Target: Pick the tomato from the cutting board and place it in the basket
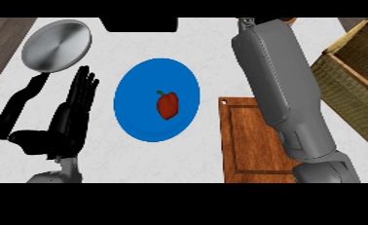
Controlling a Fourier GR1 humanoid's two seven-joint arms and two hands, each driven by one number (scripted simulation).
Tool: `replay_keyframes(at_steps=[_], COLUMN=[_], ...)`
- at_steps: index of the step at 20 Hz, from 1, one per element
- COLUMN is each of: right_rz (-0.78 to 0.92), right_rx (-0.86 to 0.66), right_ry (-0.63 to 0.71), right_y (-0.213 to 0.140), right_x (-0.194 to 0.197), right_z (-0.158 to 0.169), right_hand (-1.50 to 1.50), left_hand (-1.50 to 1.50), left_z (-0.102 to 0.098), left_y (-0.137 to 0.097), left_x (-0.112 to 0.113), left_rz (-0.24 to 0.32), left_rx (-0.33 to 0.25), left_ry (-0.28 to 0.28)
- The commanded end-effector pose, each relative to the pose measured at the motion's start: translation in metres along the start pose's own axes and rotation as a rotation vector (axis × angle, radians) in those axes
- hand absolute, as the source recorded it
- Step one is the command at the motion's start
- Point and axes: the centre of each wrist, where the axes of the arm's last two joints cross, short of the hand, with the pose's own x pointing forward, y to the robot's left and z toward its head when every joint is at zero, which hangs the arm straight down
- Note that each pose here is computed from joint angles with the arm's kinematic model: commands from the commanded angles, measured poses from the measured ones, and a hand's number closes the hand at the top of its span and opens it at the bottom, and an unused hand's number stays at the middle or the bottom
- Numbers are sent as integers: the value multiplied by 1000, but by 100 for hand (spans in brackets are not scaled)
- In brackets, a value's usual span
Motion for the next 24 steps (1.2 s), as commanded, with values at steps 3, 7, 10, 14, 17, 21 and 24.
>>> replay_keyframes(at_steps=[3, 7, 10, 14, 17, 21, 24], right_rz=[-2, 72, 187, 230, 191, 188, 191], right_rx=[-73, -96, -123, -145, -174, -208, -179], right_ry=[172, 239, 253, 287, 287, 292, 310], right_y=[-26, -48, -49, -69, -82, -106, -101], right_x=[13, 0, -12, -34, -52, -92, -111], right_z=[0, -24, -31, -49, -47, -69, -65], right_hand=[150, 150, 150, 150, 150, 150, 150], left_hand=[0, 0, 0, 0, 0, 0, 0], left_z=[5, 2, 9, 15, 19, 7, -8], left_y=[-7, 14, -7, -2, 6, 8, -12], left_x=[-4, -2, -4, 5, -10, -17, -3], left_rz=[-3, -4, 0, -8, -5, -5, 4], left_rx=[9, 37, 8, 21, 9, 28, 23], left_ry=[-2, 14, 18, 0, 0, 1, 13])
